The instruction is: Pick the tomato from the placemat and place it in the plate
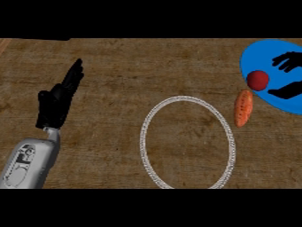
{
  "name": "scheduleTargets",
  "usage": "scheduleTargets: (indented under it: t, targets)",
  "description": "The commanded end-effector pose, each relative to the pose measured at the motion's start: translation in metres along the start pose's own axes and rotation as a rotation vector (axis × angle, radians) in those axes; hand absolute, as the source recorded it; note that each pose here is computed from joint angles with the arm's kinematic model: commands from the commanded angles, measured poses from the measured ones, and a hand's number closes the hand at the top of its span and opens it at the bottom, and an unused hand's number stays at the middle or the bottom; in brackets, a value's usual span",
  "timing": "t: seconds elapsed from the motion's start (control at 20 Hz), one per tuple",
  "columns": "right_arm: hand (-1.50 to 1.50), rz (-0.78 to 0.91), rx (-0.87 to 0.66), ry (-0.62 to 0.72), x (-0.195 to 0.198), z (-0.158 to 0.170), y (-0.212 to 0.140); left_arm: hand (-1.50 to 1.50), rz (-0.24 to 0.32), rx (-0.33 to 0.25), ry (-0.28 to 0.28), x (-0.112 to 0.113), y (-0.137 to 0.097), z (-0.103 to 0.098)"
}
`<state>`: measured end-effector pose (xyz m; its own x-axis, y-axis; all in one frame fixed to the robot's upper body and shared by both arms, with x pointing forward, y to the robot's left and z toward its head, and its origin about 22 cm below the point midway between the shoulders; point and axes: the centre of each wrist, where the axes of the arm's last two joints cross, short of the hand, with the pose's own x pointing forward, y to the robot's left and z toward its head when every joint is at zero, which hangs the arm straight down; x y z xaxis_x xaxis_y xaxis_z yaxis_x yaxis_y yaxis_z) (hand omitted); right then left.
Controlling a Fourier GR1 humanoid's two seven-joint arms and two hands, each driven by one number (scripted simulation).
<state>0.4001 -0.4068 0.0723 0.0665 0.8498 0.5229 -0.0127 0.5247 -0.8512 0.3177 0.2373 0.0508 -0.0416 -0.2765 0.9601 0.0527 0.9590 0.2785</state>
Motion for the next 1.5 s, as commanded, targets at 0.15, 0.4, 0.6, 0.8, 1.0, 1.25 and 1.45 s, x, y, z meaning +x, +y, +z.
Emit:
scheduleTargets:
  t: [0.15,0.4,0.6,0.8,1.0,1.25,1.45]
  targets:
    - [-1.5,-0.155,0.019,-0.027,0.006,-0.004,0.008,0.0,0.004,0.003,0.014,-0.003,0.007,-0.006]
    - [-1.5,-0.429,-0.128,-0.068,0.001,-0.002,-0.004,0.0,0.012,0.003,-0.003,-0.003,0.004,0.007]
    - [-1.5,-0.557,-0.255,-0.041,-0.025,0.014,-0.045,0.0,-0.008,0.032,-0.002,0.0,0.0,-0.002]
    - [-1.5,-0.621,-0.347,0.029,-0.053,0.037,-0.085,0.0,0.019,0.034,0.011,-0.007,0.013,-0.001]
    - [-1.5,-0.652,-0.411,0.051,-0.083,0.068,-0.109,0.0,0.012,0.007,0.005,-0.009,0.007,0.008]
    - [-1.5,-0.665,-0.387,0.082,-0.12,0.11,-0.117,0.0,0.004,0.031,-0.01,-0.01,0.006,0.013]
    - [-1.5,-0.636,-0.365,0.057,-0.135,0.129,-0.116,0.0,0.014,0.021,0.005,-0.011,-0.002,0.011]
